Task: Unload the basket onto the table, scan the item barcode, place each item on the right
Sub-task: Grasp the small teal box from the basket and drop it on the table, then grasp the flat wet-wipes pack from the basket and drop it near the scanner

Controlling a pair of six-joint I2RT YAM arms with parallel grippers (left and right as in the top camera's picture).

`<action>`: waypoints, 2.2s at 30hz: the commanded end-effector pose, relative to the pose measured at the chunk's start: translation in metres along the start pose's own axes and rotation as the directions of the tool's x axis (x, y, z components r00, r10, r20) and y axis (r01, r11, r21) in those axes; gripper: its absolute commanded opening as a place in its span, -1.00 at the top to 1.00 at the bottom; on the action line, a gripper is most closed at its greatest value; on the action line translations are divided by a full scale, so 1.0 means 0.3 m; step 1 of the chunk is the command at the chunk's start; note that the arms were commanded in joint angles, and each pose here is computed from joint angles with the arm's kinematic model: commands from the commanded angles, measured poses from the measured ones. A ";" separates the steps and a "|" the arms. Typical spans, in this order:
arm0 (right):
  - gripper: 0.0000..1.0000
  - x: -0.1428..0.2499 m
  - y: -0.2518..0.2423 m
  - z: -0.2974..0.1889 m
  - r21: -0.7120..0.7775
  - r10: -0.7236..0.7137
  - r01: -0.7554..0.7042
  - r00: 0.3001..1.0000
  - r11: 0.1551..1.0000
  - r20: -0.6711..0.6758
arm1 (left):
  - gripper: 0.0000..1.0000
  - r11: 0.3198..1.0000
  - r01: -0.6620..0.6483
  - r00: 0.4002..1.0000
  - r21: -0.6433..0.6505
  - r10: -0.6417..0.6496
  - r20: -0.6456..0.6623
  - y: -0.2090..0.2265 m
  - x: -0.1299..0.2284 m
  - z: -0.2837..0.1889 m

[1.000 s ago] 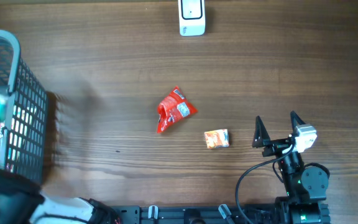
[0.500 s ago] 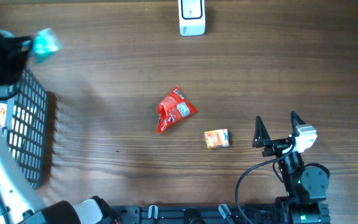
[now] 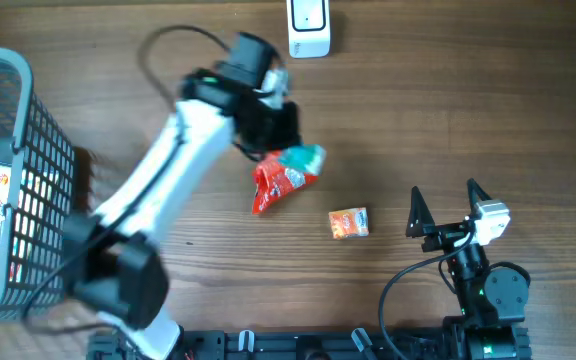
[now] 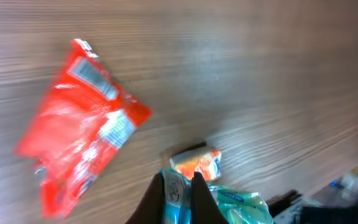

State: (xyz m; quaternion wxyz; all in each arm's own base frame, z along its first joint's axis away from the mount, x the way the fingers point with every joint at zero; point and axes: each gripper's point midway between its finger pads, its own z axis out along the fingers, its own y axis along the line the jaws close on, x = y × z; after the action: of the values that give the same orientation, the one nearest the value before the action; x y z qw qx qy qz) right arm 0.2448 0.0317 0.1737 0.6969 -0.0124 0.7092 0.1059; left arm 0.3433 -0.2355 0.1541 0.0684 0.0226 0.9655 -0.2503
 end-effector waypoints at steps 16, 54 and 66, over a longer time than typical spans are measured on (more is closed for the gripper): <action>-1.00 -0.010 -0.003 -0.002 0.007 -0.010 0.010 1.000 1.000 0.014 | -1.00 0.997 0.040 0.991 -0.058 -0.033 0.128 -0.027 -0.100 -0.314; -0.99 -0.010 -0.003 -0.002 0.007 -0.010 0.010 1.000 1.000 0.014 | -1.00 -0.358 0.934 -0.318 0.004 -0.824 0.470 1.694 0.573 -0.567; -0.99 -0.010 -0.003 -0.001 0.007 -0.010 0.010 1.000 1.000 0.014 | 0.04 -0.146 0.989 -0.133 0.006 -0.881 0.454 1.725 0.534 -0.486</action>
State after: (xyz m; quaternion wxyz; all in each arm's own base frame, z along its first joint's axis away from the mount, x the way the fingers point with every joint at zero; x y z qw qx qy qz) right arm 0.2448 0.0316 0.1738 0.6971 -0.0122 0.7091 0.1058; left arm 0.2197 0.3055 0.0304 0.0559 -0.7545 0.6522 -0.0465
